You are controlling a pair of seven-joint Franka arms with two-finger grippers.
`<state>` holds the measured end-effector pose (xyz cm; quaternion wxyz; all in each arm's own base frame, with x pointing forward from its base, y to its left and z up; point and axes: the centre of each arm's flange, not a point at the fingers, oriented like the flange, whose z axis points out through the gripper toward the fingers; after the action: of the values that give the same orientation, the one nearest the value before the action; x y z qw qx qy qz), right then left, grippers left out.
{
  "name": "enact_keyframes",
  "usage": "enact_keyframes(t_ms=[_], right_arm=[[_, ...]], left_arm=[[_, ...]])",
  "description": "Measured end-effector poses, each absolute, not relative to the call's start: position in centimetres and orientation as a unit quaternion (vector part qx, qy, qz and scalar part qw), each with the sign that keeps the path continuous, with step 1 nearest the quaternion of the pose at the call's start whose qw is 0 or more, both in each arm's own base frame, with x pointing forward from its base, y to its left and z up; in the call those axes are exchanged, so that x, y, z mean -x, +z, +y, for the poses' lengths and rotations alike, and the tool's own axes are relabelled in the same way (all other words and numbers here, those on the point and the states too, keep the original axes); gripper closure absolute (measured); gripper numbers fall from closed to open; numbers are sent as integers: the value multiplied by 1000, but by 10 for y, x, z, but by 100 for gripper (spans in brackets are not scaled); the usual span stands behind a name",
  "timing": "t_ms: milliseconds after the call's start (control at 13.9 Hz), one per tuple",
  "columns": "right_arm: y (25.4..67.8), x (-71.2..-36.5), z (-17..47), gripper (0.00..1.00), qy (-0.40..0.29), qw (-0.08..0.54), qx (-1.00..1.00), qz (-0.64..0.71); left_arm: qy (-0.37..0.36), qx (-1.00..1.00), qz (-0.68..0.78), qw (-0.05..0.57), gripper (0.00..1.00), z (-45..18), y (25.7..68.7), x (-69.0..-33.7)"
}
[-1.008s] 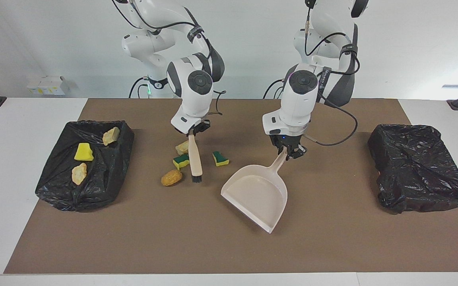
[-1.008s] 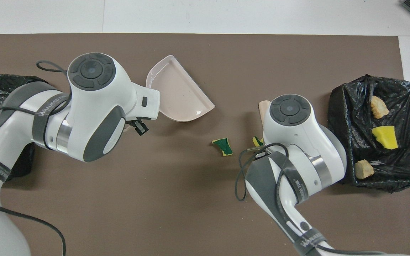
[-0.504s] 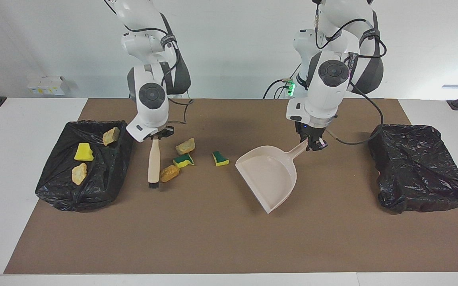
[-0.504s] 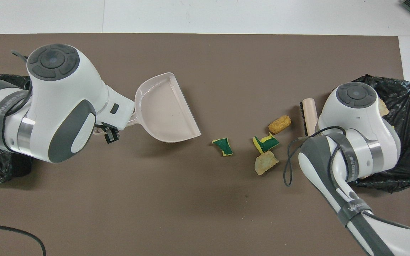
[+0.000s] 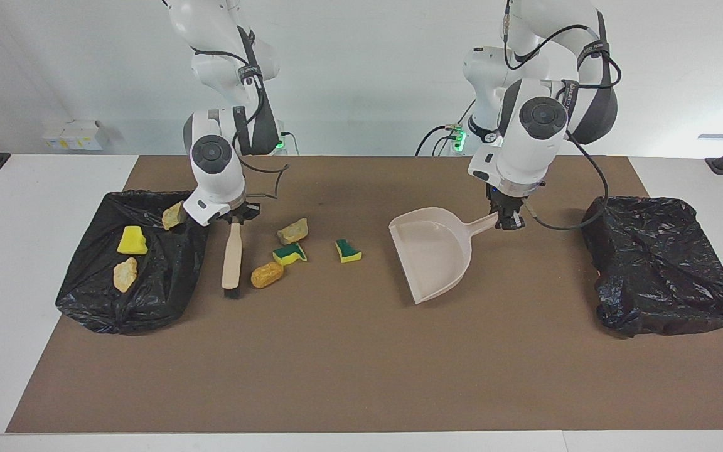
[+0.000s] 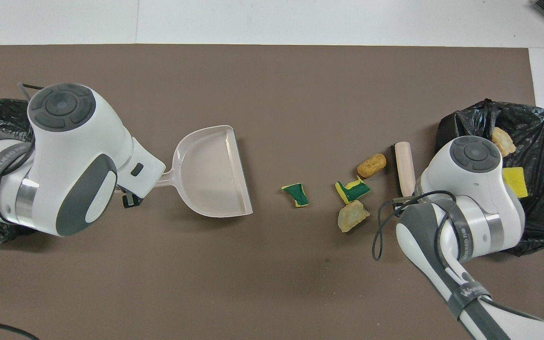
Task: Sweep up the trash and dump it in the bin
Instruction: 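Slide the dustpan toward the crumbs while the right gripper sweeps them closer, then sweep the sponges and crusts into the dustpan with the right gripper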
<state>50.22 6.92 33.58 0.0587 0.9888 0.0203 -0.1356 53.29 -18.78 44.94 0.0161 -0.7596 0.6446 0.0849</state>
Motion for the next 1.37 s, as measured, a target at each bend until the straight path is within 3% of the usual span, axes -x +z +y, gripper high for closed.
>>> enact_keyframes(t_ms=[360,1368], right_arm=[[332,-498,95,75,-126,45,-991,12],[325,-489,247,75,-111,-33,-992,-43]], left_arm=[[76,743,665,24,68,-193,406,-497],[71,730,679,23,68,-205,368,-493]])
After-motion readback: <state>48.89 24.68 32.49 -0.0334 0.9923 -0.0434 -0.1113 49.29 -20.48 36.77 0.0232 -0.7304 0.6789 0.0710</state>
